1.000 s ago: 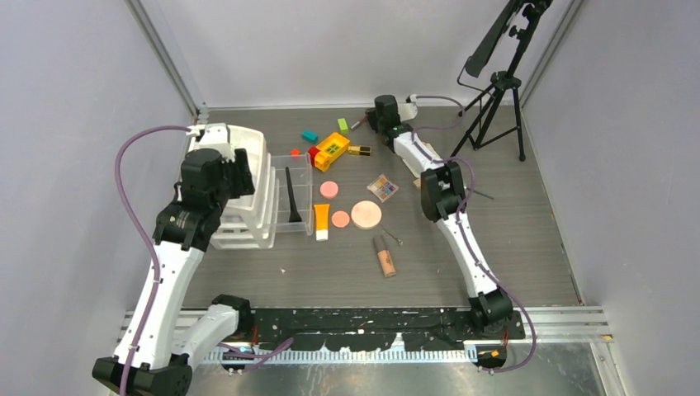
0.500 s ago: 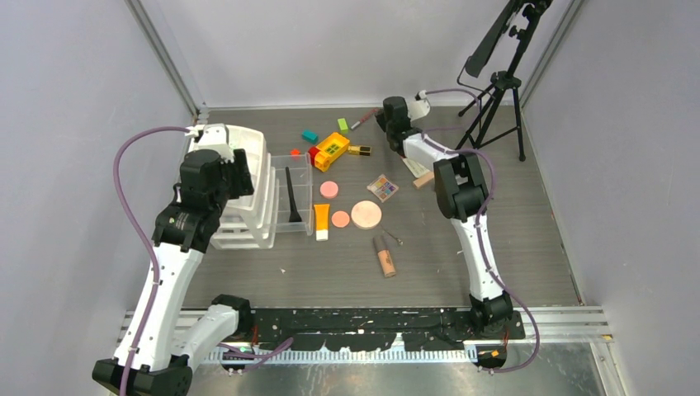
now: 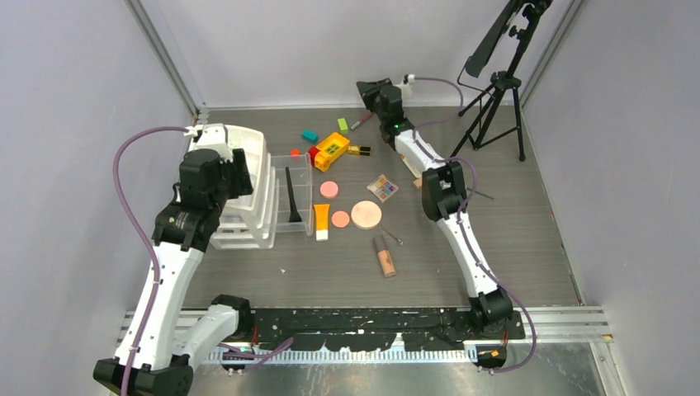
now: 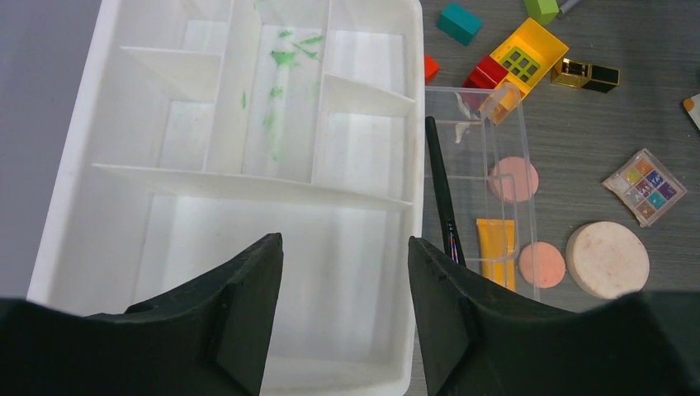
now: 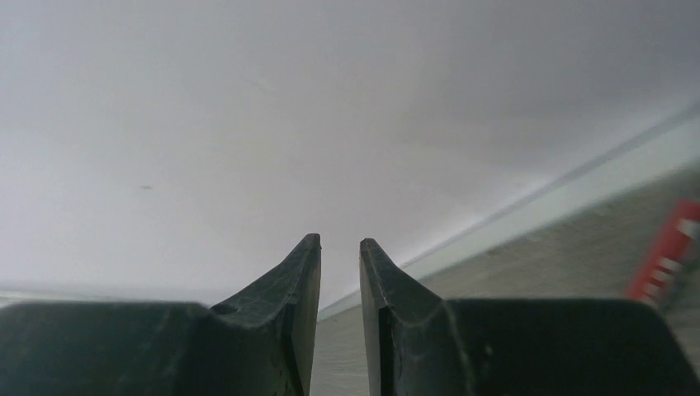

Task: Organize the makeup
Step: Move the makeup at the corner of the board.

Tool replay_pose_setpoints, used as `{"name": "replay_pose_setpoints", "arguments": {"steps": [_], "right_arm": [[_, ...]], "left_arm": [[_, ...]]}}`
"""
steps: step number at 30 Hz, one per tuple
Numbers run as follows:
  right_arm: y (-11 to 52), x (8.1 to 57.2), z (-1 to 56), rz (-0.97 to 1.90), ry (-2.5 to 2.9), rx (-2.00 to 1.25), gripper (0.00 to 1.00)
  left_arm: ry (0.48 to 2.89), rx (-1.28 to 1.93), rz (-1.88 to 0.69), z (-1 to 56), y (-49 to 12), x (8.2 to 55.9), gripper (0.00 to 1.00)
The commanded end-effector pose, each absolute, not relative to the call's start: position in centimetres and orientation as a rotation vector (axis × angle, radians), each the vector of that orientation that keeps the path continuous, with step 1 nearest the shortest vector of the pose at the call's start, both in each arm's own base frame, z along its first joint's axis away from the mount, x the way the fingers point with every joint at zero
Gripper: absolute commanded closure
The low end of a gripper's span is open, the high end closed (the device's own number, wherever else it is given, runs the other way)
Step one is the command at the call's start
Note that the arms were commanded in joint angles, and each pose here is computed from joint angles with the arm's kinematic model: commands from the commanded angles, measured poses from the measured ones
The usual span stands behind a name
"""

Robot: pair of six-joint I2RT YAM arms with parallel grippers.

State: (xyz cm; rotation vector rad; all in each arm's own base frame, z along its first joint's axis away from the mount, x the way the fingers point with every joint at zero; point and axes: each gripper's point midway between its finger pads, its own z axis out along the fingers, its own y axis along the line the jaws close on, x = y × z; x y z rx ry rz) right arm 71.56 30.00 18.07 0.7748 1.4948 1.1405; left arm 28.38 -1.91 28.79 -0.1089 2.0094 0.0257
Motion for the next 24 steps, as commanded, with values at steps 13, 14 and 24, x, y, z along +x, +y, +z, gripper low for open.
{"name": "replay_pose_setpoints", "arguments": {"steps": [13,14,24], "right_arm": [[31.5,71.3,8.1,1.128,1.601,0.928,0.69],[31.3,71.2,7.9,1.113,1.613,0.936,0.70],[29.2,69.4,5.1,0.862,1.818,1.042,0.71]], "left_arm": [[1.969,-0.099,0.008,29.6,-2.0,29.2,0.41],[1.969,-0.099,0.008,29.6,-2.0,29.2,0.41],[1.962,-0.102,0.009,29.7,-1.9,29.0,0.41]]}}
